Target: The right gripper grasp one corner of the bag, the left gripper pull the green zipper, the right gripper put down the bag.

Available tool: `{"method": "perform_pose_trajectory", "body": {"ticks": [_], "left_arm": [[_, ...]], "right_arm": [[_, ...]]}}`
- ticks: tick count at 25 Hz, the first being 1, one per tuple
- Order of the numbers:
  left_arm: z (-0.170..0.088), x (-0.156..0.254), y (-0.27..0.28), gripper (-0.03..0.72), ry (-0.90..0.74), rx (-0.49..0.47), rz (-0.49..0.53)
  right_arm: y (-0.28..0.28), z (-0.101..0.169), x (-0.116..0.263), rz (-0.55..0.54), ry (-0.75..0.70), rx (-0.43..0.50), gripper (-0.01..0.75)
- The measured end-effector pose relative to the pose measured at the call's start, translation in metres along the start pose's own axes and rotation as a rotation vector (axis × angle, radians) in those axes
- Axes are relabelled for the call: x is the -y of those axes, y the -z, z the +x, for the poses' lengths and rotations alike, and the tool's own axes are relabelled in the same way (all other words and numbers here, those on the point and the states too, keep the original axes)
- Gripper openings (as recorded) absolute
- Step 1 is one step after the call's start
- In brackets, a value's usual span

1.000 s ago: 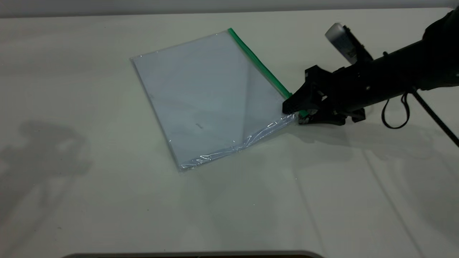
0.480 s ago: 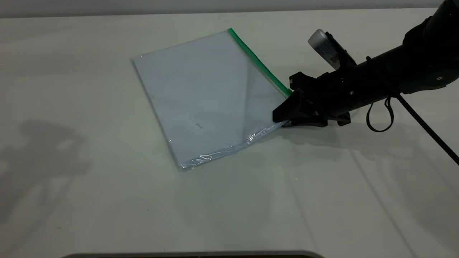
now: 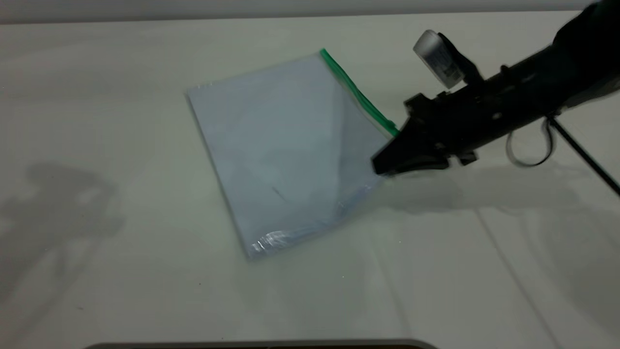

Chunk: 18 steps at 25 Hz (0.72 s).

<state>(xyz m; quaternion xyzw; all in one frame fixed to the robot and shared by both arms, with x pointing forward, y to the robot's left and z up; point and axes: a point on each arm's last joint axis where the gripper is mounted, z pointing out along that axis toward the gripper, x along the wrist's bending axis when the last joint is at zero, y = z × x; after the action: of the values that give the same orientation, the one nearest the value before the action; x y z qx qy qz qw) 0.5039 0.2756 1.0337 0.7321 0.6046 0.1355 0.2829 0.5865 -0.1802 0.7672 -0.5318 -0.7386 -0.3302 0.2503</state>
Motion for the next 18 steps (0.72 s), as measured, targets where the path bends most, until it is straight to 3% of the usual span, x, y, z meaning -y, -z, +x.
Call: {"method": "perform_pose_trajectory", "body": {"ticks": [3,6,7,8,10,15,18], "left_arm": [[0.000,0.000,0.000,0.496,0.000,-0.001,-0.002],[0.001,-0.001,-0.007,0.496,0.018,0.007,0.004],[0.000,-0.001,-0.011,0.496,0.017,0.017,0.010],[-0.002,-0.003,-0.016,0.496,0.003,0.028,0.011],[-0.010,-0.011,-0.026,0.496,-0.041,0.061,0.006],[-0.035,-0.037,-0.058,0.496,-0.169,0.150,0.002],[-0.043,-0.048,-0.085,0.496,-0.230,0.188,0.026]], "right_arm": [[0.038,-0.002,-0.003,0.081,0.096,0.112,0.034],[0.087,-0.011,-0.032,-0.107,0.069,0.250,0.034],[0.087,-0.011,-0.032,-0.107,0.069,0.250,0.034],[0.110,-0.009,-0.055,-0.251,0.066,0.263,0.034],[0.109,0.006,-0.067,-0.301,0.120,0.201,0.034],[0.063,0.059,-0.063,-0.162,0.272,0.011,0.034],[0.054,0.075,-0.063,-0.146,0.305,-0.012,0.034]]}}
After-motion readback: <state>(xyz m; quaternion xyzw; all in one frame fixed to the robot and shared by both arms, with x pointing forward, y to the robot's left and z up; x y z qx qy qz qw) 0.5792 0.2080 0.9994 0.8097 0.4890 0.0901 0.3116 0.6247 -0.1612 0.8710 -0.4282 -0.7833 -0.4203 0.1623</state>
